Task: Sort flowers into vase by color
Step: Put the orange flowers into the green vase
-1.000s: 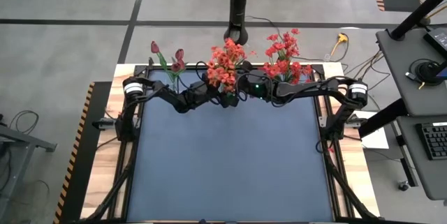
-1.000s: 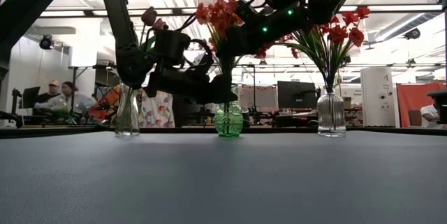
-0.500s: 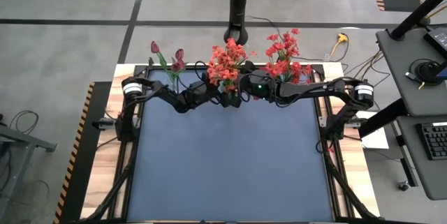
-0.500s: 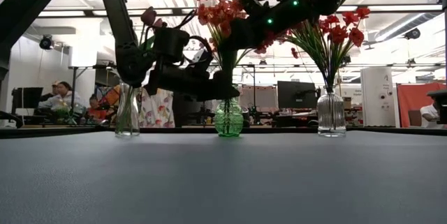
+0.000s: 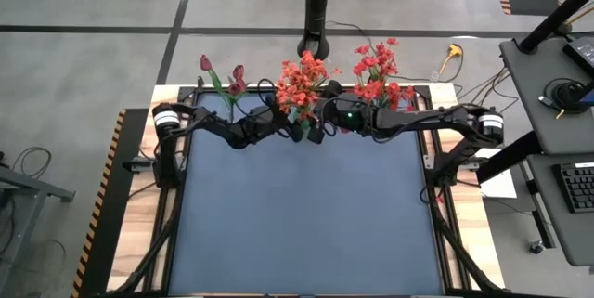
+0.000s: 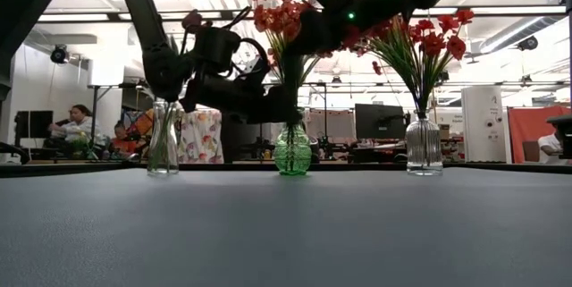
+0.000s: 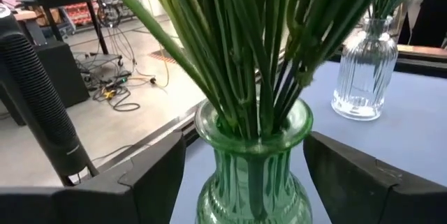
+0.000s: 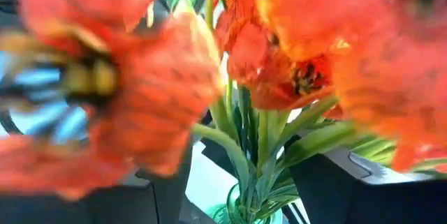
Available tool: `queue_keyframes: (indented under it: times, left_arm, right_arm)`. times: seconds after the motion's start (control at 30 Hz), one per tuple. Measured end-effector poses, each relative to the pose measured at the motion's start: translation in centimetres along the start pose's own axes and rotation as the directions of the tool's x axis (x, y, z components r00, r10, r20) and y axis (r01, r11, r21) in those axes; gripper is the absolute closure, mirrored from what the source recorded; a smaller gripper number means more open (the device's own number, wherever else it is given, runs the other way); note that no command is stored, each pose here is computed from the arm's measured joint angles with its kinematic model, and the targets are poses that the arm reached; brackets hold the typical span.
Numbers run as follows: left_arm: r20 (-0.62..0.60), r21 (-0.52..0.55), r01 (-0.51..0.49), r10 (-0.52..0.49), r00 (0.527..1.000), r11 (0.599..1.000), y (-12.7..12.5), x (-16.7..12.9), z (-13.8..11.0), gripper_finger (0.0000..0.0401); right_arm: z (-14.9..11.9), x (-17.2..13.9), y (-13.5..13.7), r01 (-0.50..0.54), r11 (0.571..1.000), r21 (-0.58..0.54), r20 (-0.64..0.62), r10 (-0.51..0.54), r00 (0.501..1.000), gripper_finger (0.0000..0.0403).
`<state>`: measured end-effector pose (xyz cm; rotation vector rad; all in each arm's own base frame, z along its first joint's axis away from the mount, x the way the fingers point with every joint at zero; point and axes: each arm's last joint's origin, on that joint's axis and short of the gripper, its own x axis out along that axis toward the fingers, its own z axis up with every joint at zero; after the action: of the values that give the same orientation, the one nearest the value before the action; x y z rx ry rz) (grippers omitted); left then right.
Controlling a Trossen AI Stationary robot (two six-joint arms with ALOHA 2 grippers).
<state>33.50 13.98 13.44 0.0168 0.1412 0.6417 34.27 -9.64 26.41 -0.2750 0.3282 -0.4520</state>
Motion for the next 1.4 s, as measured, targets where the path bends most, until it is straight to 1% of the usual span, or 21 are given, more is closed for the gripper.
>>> queue_keyframes:
  times: [0.17,0.3,0.6,0.8,0.9,1.03,1.3,1.4]
  left_arm:
    - [-0.028,0.007,0.003,-0.002,1.0,1.0,-0.1,-0.1,-0.2,0.0129]
    - [-0.087,0.018,0.012,-0.01,0.996,1.0,-0.2,-0.6,-0.1,0.0129]
    - [-0.179,0.05,0.037,-0.028,0.983,0.998,-0.9,-1.9,1.1,0.0129]
    - [-0.214,0.07,0.041,-0.025,0.976,0.997,-1.6,-3.0,2.3,0.0129]
    - [-0.211,0.072,0.051,-0.035,0.977,0.996,-1.9,-3.6,3.1,0.0129]
    - [-0.248,0.092,0.052,-0.027,0.968,0.994,-2.0,-4.3,3.6,0.0129]
    - [-0.284,0.116,0.081,-0.045,0.958,0.99,-2.8,-6.0,4.9,0.0129]
    - [-0.303,0.139,0.072,-0.027,0.953,0.988,-3.0,-7.0,5.5,0.0129]
  right_arm:
    - [0.3,-0.5,0.1,-0.007,1.0,0.01,-0.004,0.007,1.0,0.0186]
    - [0.5,-0.9,0.2,0.001,1.0,0.012,-0.022,-0.001,1.0,0.0186]
    - [1.3,-2.4,0.6,-0.008,1.0,-0.001,-0.037,0.008,0.999,0.0186]
    - [2.4,-3.9,1.1,-0.033,0.999,-0.005,-0.012,0.033,0.999,0.0186]
    - [2.9,-4.7,1.2,-0.033,0.999,-0.006,-0.002,0.033,0.999,0.0186]
    - [3.6,-5.7,1.3,-0.033,0.999,-0.003,0.024,0.033,0.999,0.0186]
    - [4.7,-7.0,0.8,-0.034,0.998,0.052,0.075,0.03,0.997,0.0186]
    - [5.1,-7.5,0.6,-0.032,0.997,0.071,0.099,0.025,0.995,0.0186]
